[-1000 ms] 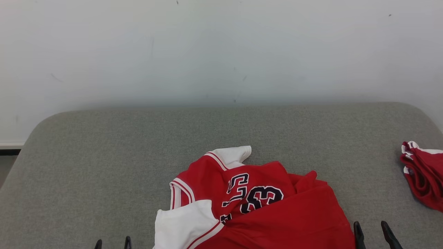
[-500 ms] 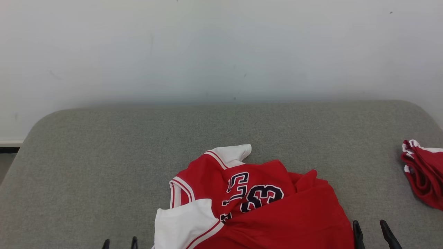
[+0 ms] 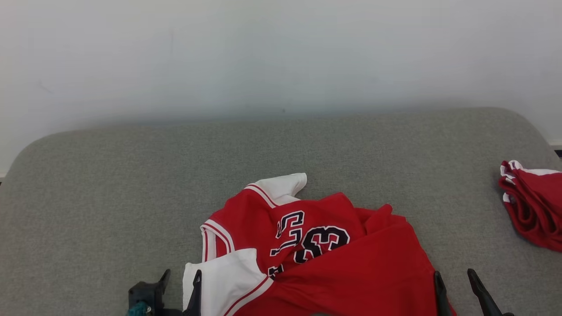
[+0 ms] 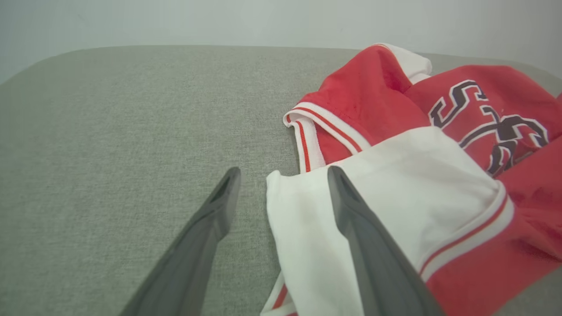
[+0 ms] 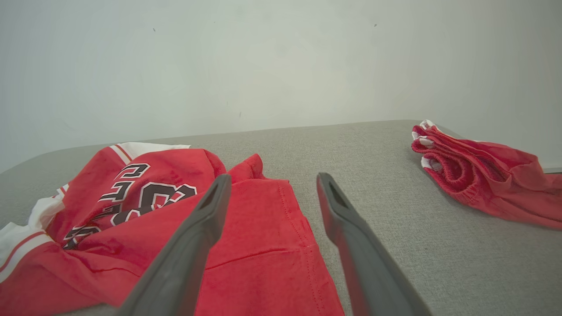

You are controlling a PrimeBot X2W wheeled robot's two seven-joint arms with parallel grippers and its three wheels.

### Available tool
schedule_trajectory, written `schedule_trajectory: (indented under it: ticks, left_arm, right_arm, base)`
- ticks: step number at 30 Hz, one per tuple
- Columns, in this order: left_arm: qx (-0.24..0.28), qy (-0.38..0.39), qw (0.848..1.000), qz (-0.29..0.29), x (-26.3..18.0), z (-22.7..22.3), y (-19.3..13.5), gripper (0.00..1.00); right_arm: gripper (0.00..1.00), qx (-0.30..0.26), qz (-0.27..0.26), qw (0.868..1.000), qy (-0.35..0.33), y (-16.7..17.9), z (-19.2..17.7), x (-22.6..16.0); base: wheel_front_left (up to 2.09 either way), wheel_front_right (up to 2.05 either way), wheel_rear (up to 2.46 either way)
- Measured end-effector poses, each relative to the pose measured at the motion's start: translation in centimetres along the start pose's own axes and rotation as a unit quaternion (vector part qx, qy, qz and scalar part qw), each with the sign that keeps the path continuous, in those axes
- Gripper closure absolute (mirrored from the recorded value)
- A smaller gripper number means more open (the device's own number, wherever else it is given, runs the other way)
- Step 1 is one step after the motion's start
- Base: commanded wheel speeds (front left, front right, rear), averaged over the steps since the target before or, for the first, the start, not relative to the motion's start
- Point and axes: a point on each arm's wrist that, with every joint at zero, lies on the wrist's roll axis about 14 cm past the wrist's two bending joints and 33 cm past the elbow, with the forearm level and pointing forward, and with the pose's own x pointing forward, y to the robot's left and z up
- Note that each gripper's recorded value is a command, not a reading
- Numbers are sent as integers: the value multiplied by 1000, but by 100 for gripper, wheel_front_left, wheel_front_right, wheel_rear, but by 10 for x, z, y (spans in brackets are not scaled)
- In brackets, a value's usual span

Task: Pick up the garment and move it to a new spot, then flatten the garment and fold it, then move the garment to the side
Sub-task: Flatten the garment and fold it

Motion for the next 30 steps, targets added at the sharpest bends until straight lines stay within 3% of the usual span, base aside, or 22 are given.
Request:
schedule_trajectory:
  ticks: [13, 15, 17, 18, 19, 23, 30]
  left_arm:
    - [-2, 146, 989, 9, 27, -43, 10, 0]
    - [1, 152, 988, 10, 30, -43, 10, 29]
    - [4, 164, 986, 9, 30, -47, 10, 70]
    - [6, 170, 985, 8, 31, -48, 10, 96]
    - [7, 175, 984, 7, 31, -49, 9, 100]
    - [6, 196, 981, -2, 31, -56, 4, 100]
    - [-7, 190, 982, -6, 34, -54, 5, 100]
  right_arm:
    - [0, 0, -5, 1000, 5, -4, -2, 3]
    - [0, 0, -5, 1000, 7, -4, -3, 4]
    - [0, 0, -4, 1000, 7, -3, -3, 4]
    - [0, -1, -3, 1000, 6, -3, -2, 5]
    - [0, -2, -2, 1000, 5, -3, -2, 6]
    - [0, -11, 5, 1000, 6, -3, -1, 9]
    - [0, -31, -2, 991, 129, -26, -28, 23]
  base:
    - [0, 0, 0]
    - [0, 0, 0]
    - [0, 0, 0]
    - [0, 0, 0]
    - [0, 0, 0]
    - [0, 0, 0]
    - [0, 0, 0]
